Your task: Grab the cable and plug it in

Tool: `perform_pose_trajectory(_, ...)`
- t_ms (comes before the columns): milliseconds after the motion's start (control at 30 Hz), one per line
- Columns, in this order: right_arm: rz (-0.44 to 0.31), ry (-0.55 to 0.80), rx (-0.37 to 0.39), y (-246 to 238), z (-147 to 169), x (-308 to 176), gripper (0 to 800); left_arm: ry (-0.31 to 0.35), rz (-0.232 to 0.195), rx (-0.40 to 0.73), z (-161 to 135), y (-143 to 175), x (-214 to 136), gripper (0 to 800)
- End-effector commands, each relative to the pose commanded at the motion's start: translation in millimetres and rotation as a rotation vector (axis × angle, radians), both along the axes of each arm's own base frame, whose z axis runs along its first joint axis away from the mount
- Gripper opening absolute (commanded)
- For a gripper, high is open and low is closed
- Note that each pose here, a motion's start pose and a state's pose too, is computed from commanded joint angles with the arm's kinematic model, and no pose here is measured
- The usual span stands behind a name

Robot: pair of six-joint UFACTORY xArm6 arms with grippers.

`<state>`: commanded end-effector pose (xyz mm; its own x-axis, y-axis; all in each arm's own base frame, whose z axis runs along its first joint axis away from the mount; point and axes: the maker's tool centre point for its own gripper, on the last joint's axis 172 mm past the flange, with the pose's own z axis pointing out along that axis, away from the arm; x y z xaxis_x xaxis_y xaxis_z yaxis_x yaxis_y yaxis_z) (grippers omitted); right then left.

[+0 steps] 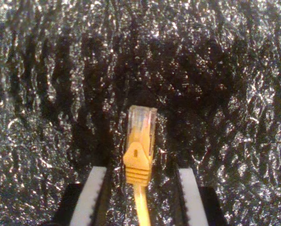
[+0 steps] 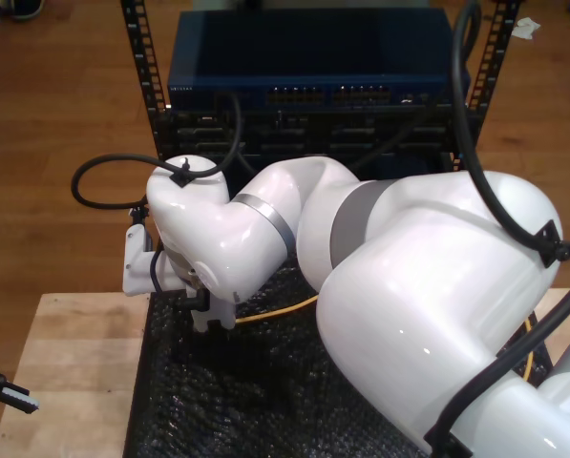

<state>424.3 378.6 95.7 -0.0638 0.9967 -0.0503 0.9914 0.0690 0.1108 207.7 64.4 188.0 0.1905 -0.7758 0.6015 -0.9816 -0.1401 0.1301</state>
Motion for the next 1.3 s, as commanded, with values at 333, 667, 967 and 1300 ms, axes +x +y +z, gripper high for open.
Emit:
perform_pose_trajectory(333,0.001,-0.001,-0.001,-0.3,-0.5,0.0,113,0.0,-0.002,0.0,0.0,-0.3,0.1,800)
perform_pose_trajectory(667,0.01,-0.011,0.013,1.2,12.1,0.7,7,0.002,-0.003,-0.006,0.6,-1.8,-0.5,800)
perform_pose_trajectory(967,0.073,-0.048,0.045,-6.8,66.4,7.9,7,0.017,-0.034,-0.063,9.8,-18.8,-3.4,800)
perform_pose_trajectory(1300,0.051,-0.028,0.089,-53.8,107.9,-6.7,7,-0.006,-0.038,-0.12,26.2,-38.6,13.0,800)
